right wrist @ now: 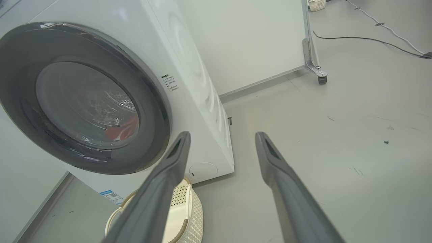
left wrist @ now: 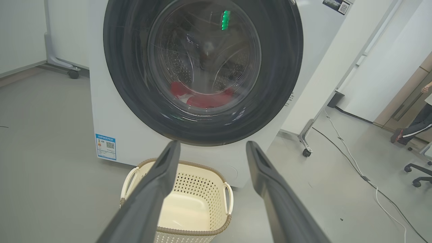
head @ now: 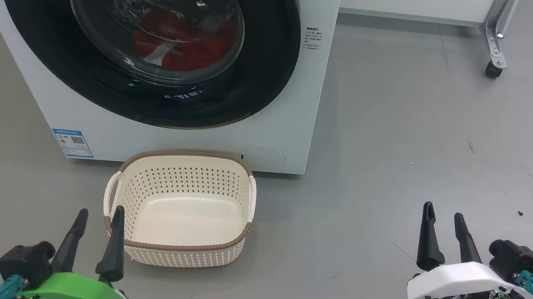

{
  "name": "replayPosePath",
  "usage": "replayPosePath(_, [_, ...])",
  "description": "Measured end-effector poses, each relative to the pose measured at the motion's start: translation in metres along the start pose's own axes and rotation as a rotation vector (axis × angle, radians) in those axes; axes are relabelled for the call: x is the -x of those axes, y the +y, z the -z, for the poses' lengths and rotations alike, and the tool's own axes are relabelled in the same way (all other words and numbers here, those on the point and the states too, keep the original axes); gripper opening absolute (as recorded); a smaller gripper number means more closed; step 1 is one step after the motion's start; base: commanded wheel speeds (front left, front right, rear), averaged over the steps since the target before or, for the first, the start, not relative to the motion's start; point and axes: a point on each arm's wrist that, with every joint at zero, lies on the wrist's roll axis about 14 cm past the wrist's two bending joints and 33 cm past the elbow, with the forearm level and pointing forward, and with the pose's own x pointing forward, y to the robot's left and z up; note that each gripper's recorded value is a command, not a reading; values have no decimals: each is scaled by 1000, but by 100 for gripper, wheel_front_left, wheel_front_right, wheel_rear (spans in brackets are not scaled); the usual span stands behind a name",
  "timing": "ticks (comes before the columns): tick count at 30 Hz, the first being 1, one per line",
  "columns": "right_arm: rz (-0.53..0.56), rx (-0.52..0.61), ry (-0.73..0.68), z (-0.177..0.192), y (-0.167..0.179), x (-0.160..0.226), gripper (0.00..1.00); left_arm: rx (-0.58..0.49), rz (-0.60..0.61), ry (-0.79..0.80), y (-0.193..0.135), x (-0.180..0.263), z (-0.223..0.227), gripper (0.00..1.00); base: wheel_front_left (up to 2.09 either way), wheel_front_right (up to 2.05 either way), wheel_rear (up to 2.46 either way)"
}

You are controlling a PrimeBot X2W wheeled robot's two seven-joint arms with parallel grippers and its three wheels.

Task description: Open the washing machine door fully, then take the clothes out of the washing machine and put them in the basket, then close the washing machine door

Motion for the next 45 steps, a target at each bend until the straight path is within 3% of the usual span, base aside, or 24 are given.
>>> replayPosePath(11, [-7, 136, 27, 14, 3, 2, 100, -175, -8, 56, 1, 5, 21, 100, 0, 0, 0])
replayPosePath(26, [-20, 319, 72, 34, 3, 6, 100, -285, -7, 59, 2, 8, 29, 100, 0, 0, 0])
replayPosePath(35, [-56, 404, 42, 31, 12, 2, 100, -329, -34, 64, 8, 11, 35, 100, 0, 0, 0])
replayPosePath(45, [-6, 367, 37, 27, 0, 2, 100, -284, -66, 87, 13, 14, 42, 100, 0, 0, 0])
